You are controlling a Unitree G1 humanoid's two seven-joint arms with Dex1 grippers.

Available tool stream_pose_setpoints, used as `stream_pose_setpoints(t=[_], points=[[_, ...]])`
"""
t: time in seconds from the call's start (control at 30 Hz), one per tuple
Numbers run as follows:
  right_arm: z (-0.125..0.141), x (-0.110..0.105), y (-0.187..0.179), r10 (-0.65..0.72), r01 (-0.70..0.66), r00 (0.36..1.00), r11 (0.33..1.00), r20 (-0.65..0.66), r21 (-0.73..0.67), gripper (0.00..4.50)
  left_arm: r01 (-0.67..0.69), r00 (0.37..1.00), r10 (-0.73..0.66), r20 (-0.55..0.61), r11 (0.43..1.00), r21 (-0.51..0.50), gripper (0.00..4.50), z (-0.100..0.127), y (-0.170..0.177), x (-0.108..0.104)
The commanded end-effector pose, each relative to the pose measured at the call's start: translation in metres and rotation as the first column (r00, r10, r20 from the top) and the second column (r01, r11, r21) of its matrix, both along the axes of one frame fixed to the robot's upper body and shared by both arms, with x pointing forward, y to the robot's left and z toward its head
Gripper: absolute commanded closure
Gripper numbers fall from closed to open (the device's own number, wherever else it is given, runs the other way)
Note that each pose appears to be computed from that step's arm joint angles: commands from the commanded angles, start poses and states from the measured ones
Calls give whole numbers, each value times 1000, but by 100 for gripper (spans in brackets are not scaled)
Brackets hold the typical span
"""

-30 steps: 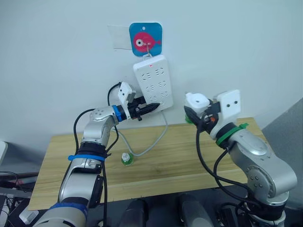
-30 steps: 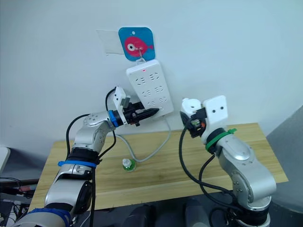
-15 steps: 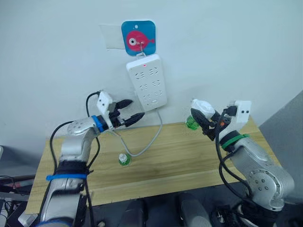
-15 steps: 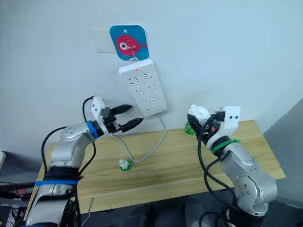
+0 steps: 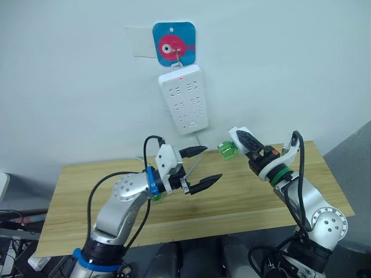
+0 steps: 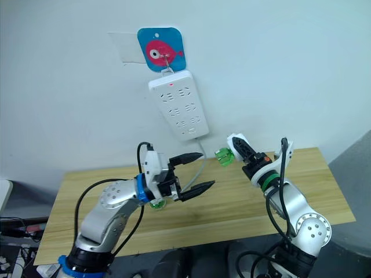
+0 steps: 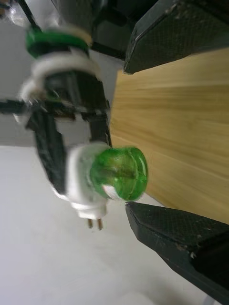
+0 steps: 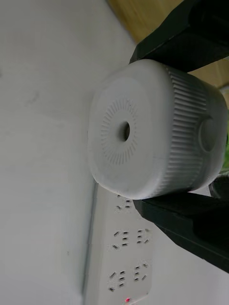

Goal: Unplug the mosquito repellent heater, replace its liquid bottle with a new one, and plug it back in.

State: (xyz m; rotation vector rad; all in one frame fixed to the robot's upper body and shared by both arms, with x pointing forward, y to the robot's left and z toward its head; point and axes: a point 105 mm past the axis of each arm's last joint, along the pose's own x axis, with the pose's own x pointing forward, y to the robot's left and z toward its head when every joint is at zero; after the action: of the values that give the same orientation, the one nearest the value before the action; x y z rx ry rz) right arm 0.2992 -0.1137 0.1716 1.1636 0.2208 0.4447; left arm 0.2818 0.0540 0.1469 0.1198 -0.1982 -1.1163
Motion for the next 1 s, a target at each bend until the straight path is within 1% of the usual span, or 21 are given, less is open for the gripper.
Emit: stream_pose_setpoints(t=[0.03,0.2,0.27,0.47,0.67,0.77,0.83,0.93,0.97,1.0], points=[[14,-11,15,57,-60,998,995,39,81,153,-18,997,22,77,999,-41,3,14,-10,4],[16,-20,21,81,-85,996,993,44,81,153,-62,993,70,92,994,-95,3,18,-21,14],[15,-21,22,79,-82,996,994,40,75,153,-54,994,63,92,993,-103,3,18,-26,13],[16,-21,22,69,-72,997,994,38,78,153,-44,995,52,88,995,-92,3,15,-28,9],[19,-22,24,83,-86,995,994,53,64,153,-46,995,55,87,995,-94,3,15,-29,11],[20,-23,25,91,-95,994,993,58,63,153,-43,995,52,80,994,-103,58,15,-30,12],[20,-23,25,89,-93,994,994,56,65,153,-41,996,49,77,994,-105,122,15,-31,11],[21,-23,25,83,-87,995,993,54,73,153,-40,996,48,72,993,-109,204,14,-31,11],[22,-23,25,86,-89,995,993,55,73,153,-41,996,49,70,993,-112,223,14,-31,11],[22,-23,26,88,-92,995,993,56,71,153,-41,996,49,69,993,-112,223,14,-32,11]])
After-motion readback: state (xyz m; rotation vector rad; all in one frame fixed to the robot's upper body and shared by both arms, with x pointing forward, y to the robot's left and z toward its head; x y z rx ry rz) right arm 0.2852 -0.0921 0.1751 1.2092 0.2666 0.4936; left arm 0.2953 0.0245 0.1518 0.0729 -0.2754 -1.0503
